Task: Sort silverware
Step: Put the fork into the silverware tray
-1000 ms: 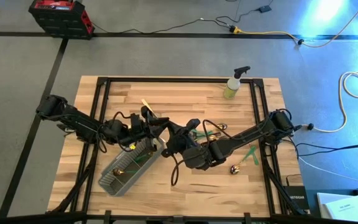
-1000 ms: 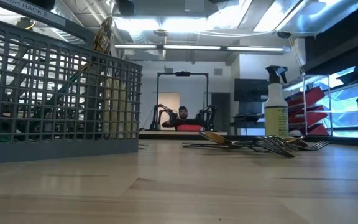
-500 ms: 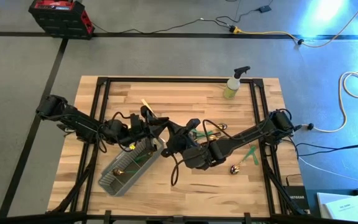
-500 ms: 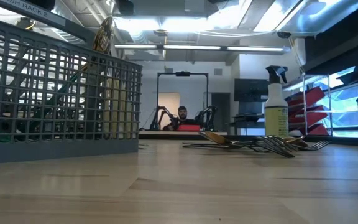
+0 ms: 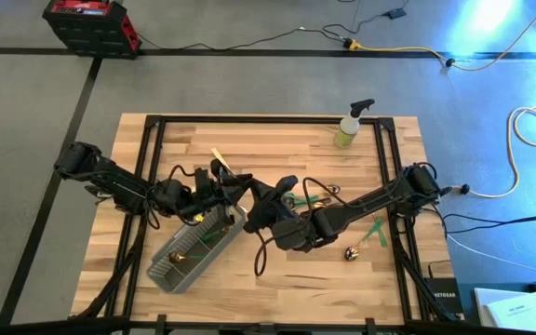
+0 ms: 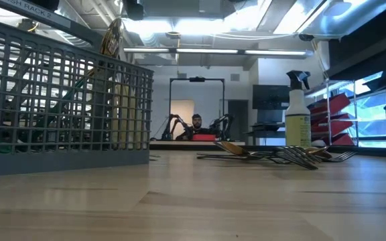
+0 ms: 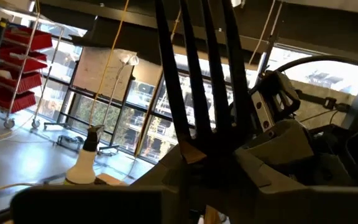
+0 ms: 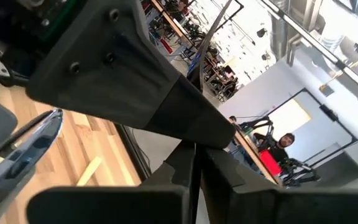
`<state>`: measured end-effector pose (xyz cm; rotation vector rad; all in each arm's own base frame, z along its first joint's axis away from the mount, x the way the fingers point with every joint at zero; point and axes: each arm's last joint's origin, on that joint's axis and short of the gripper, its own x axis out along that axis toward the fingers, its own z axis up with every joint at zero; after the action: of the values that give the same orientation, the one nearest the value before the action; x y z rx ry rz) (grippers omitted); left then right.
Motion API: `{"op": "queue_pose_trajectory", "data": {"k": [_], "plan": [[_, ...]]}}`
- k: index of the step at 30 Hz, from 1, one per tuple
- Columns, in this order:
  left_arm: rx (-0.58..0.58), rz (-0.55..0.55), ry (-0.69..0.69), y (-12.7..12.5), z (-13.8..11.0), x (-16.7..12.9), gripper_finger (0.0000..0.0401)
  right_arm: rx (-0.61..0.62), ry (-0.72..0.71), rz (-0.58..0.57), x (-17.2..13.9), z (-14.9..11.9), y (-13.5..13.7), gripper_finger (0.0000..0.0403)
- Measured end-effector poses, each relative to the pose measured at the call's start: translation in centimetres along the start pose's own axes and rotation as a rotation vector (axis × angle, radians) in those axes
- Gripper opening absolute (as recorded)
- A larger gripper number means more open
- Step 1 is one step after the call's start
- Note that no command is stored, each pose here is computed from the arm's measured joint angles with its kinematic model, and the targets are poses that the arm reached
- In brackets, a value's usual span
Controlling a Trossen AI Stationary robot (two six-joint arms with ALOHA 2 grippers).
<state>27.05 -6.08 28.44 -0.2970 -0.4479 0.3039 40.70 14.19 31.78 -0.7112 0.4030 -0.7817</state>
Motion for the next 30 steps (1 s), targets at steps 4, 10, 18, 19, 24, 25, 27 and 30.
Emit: {"op": "queue_pose_trajectory", "data": {"k": [4, 10, 18, 19, 24, 25, 27, 30], "plan": [[-0.01, 0.0, -0.001, 0.0, 0.01, 0.0, 0.0052, -0.041, 0.0, 0.0, 0.0, 0.0, 0.0, 0.0001], [-0.051, 0.001, -0.001, 0.0, 0.01, 0.0, 0.0052, -0.044, 0.001, -0.001, -0.02, 0.0, 0.0, 0.0001], [-0.058, -0.001, 0.002, 0.0, -0.02, 0.0, 0.0083, -0.05, 0.004, -0.003, -0.02, -0.03, 0.01, 0.0], [-0.06, -0.001, 0.0, 0.0, 0.0, 0.0, 0.0091, -0.052, 0.004, -0.002, -0.01, -0.05, 0.03, 0.0], [-0.067, -0.001, -0.01, 0.0, 0.23, 0.02, 0.0129, -0.066, 0.0, 0.012, -0.02, -0.22, 0.34, 0.0001], [-0.061, -0.001, -0.006, 0.0, 0.16, 0.02, 0.0133, -0.06, -0.001, 0.011, -0.02, -0.19, 0.33, 0.0001], [-0.039, -0.001, -0.006, -0.01, 0.16, 0.01, 0.0137, -0.053, -0.002, 0.009, -0.02, -0.16, 0.3, 0.0001], [-0.029, 0.001, 0.002, 0.01, 0.06, 0.02, 0.0138, -0.044, -0.001, 0.009, -0.01, -0.17, 0.3, 0.0001]]}}
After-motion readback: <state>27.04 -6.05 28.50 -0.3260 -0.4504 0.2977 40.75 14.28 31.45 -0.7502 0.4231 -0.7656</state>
